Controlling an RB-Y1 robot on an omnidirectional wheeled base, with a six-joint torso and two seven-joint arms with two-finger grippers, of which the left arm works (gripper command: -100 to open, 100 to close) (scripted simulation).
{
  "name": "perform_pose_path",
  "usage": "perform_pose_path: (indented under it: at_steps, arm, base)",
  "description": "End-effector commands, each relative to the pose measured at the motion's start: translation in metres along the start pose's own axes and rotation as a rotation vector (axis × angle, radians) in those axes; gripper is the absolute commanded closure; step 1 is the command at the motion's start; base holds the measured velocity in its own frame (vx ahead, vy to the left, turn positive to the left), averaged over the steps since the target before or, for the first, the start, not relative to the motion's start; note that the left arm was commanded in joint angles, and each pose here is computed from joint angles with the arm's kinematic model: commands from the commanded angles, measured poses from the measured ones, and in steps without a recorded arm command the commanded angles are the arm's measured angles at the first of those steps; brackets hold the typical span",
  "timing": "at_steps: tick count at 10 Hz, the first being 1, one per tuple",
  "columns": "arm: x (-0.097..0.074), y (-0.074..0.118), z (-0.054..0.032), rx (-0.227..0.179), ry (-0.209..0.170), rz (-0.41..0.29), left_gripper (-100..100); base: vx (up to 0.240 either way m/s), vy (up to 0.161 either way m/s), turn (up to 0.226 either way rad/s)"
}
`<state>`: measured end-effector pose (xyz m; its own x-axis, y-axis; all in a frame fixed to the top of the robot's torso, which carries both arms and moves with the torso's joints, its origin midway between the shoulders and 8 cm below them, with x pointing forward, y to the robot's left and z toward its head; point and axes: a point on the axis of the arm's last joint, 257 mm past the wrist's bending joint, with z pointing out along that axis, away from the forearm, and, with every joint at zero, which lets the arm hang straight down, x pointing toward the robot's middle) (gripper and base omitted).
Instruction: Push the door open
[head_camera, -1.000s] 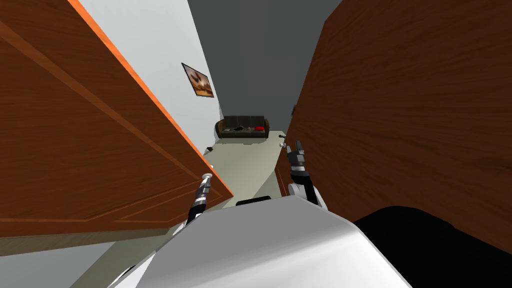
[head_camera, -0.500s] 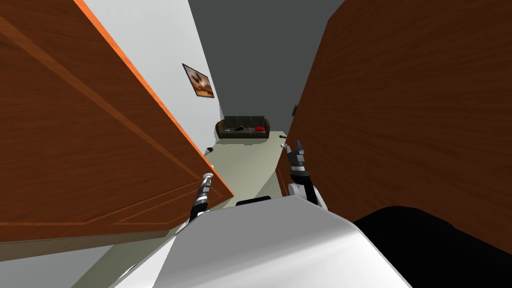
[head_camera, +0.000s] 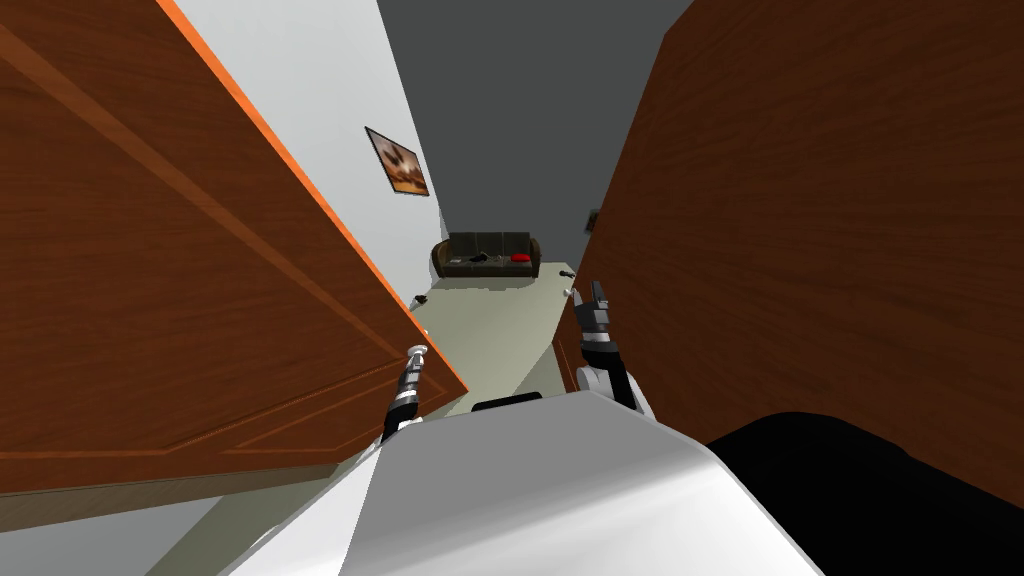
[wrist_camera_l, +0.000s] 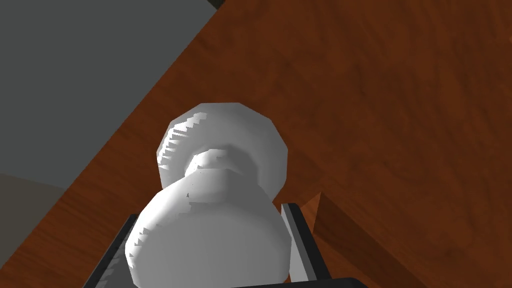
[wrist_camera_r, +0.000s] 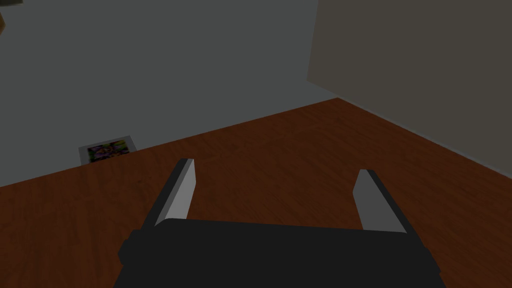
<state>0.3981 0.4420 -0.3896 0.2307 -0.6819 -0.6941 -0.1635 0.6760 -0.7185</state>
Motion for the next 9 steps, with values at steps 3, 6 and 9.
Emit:
perform_pose_path:
  at_steps: [3, 6, 9]
  arm:
    - [-0.0038, -0.0007, 0.0033, -0.01, -0.026, -0.124, 100]
    - [-0.0023, -0.0026, 0.0048, -0.015, -0.041, -0.217, 100]
    - [-0.0015, -0.0036, 0.0056, -0.017, -0.049, -0.282, 100]
  base:
    - [0.035, 0.016, 0.008]
    - [0.03, 0.023, 0.006]
    - [0.03, 0.019, 0.001]
